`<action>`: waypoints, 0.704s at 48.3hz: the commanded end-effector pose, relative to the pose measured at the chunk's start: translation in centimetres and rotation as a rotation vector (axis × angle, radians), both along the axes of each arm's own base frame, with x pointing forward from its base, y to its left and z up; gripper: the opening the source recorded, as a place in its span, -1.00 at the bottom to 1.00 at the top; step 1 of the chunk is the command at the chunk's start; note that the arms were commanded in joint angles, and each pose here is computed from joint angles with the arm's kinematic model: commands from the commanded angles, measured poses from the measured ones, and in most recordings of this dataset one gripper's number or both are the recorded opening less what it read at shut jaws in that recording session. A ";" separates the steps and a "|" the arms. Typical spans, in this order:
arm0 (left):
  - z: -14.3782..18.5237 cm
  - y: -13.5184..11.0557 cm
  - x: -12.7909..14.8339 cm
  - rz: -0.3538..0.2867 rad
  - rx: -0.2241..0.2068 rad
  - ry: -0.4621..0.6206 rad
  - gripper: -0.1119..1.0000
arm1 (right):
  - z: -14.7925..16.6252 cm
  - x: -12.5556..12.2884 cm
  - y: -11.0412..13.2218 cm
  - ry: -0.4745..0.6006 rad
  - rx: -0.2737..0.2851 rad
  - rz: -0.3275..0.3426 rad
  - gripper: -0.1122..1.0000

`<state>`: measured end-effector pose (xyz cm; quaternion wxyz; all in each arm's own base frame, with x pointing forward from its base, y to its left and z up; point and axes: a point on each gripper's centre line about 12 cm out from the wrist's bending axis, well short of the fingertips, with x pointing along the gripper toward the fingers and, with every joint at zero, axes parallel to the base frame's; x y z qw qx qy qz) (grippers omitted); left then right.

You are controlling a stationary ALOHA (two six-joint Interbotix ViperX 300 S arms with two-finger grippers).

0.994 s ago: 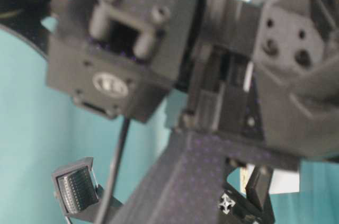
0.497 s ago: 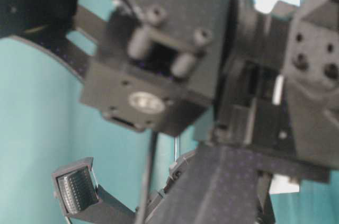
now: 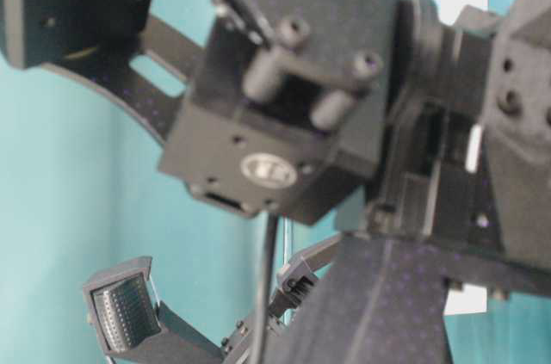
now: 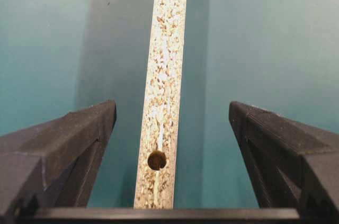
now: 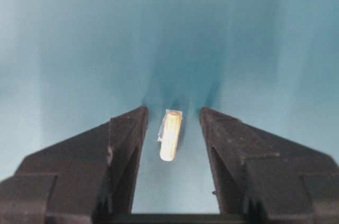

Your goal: Insert the rod into the hole on the wooden board.

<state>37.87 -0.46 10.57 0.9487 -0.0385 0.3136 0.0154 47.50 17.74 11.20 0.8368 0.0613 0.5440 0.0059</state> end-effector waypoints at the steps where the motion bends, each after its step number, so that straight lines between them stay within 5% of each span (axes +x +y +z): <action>1: 1.0 -0.2 0.5 -0.004 -0.005 -0.037 1.00 | 1.9 0.7 0.3 -0.051 0.016 0.006 0.12; 14: 1.0 -0.2 0.5 -0.004 -0.005 -0.035 1.00 | 1.7 0.7 0.3 -0.048 0.014 0.006 0.09; 25: 1.0 -0.2 0.5 -0.004 -0.005 -0.034 1.00 | 1.7 0.7 0.3 -0.050 0.015 0.007 -0.19; 34: 1.0 -0.2 0.5 -0.004 -0.005 -0.037 1.00 | 1.8 0.8 0.3 -0.061 0.020 0.008 -0.22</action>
